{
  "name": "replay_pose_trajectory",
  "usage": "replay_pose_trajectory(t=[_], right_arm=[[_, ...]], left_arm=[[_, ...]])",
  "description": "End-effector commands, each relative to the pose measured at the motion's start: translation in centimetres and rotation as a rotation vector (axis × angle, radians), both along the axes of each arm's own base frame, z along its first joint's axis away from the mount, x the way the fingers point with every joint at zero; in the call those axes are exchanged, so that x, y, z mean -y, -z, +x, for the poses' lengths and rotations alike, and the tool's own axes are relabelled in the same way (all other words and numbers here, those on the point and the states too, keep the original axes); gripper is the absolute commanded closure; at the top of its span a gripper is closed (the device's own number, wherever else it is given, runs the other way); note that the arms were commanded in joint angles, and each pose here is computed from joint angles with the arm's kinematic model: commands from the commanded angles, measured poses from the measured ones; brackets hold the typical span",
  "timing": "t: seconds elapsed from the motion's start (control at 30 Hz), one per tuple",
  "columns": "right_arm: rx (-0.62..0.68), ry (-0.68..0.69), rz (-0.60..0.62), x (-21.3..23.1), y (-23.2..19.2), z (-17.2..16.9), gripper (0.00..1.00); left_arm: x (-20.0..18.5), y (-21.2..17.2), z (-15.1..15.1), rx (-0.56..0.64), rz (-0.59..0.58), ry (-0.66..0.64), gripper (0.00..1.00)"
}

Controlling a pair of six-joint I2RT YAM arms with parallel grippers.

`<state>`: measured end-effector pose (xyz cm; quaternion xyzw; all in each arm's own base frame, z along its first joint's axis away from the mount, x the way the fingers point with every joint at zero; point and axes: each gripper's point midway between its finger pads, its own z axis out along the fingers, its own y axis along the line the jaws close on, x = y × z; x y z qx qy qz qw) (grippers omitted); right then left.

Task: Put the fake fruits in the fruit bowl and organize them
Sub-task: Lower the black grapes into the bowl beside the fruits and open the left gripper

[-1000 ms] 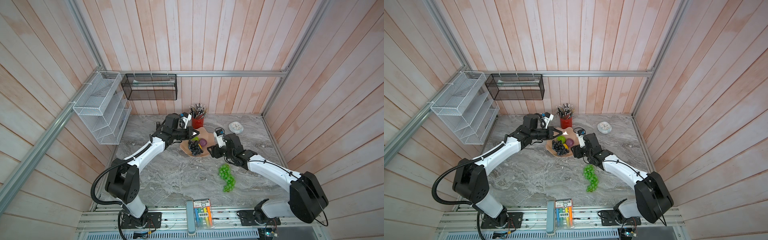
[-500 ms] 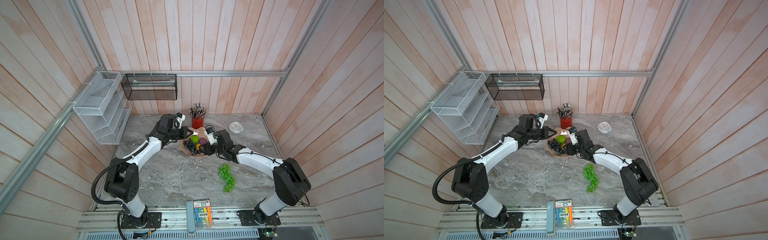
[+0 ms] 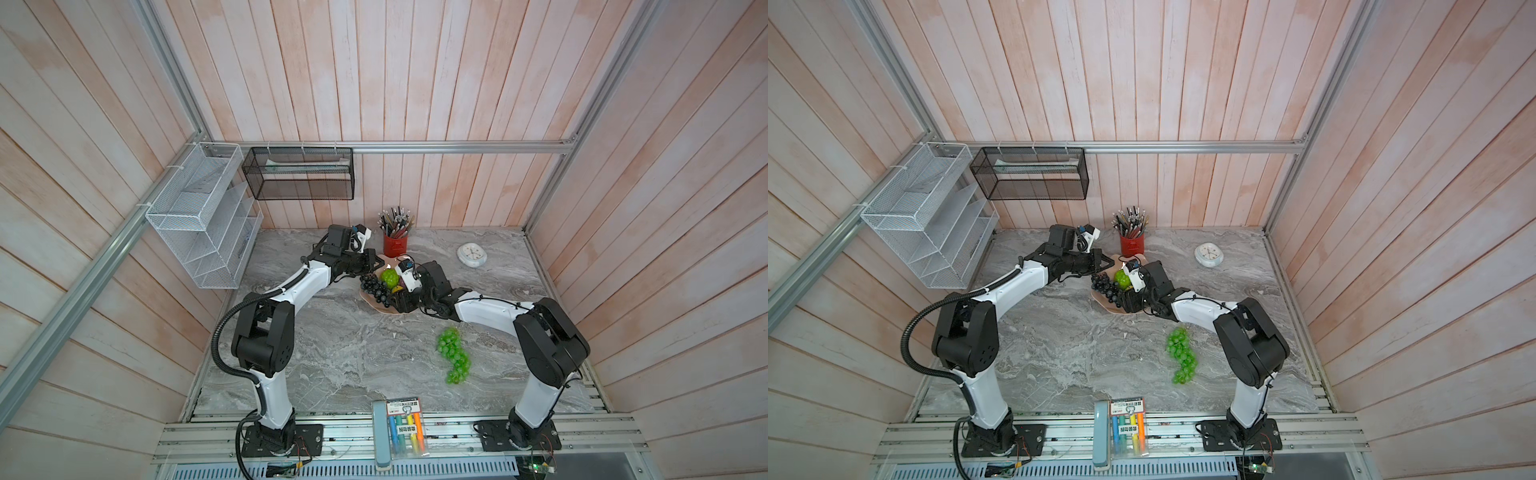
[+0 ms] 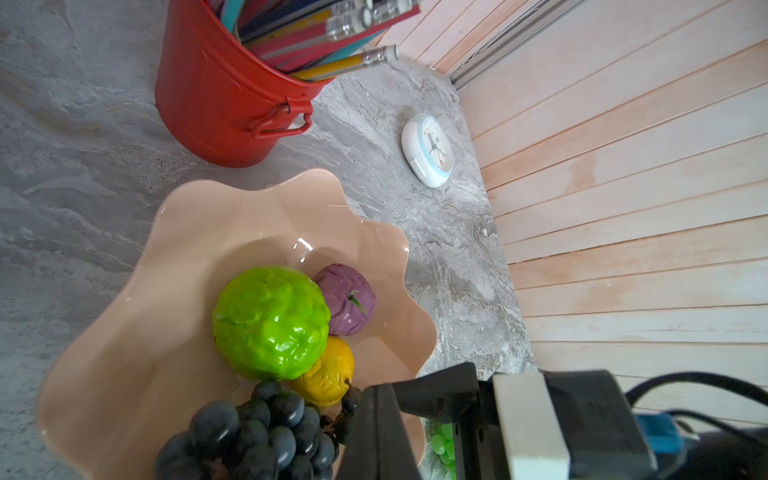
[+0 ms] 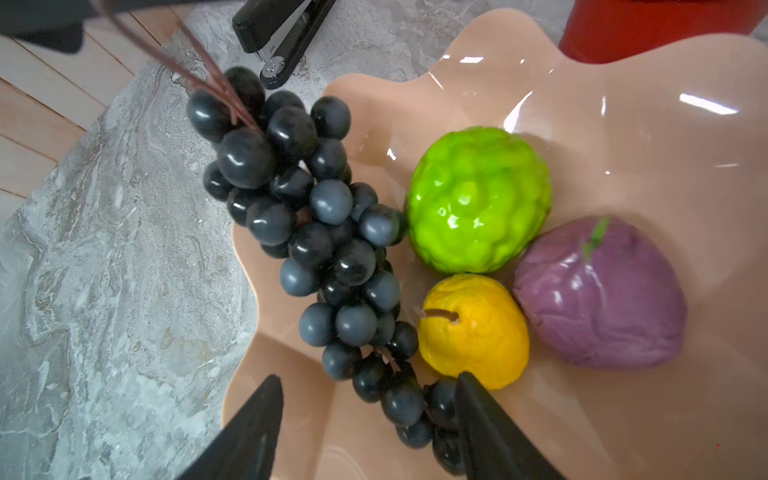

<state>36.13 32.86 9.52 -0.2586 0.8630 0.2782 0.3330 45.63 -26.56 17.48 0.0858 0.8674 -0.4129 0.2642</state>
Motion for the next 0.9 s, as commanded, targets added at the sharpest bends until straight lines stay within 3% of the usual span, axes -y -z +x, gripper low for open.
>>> replay_pose_trajectory(t=[0.0, 0.33, 0.57, 0.67, 0.87], right_arm=[[0.016, -0.028, 0.033, -1.3, -0.6, 0.5, 0.34], [-0.009, -0.052, 0.035, -2.3, 0.4, 0.2, 0.35], [0.018, -0.047, 0.050, -2.5, -1.7, 0.0, 0.35], [0.042, -0.030, 0.056, -1.8, -3.1, -0.2, 0.35], [0.066, 0.017, 0.053, 0.0, -4.4, -1.2, 0.35]], left_arm=[[0.2, 0.4, 0.7, 0.007, 0.024, 0.029, 1.00], [0.5, 1.4, 2.5, -0.002, 0.053, 0.032, 0.99], [-1.0, -0.2, 3.2, 0.042, 0.079, -0.033, 0.52], [-2.3, -1.5, 3.2, 0.075, 0.124, -0.087, 0.46], [-6.9, -2.0, 1.9, 0.090, 0.270, -0.284, 0.48]])
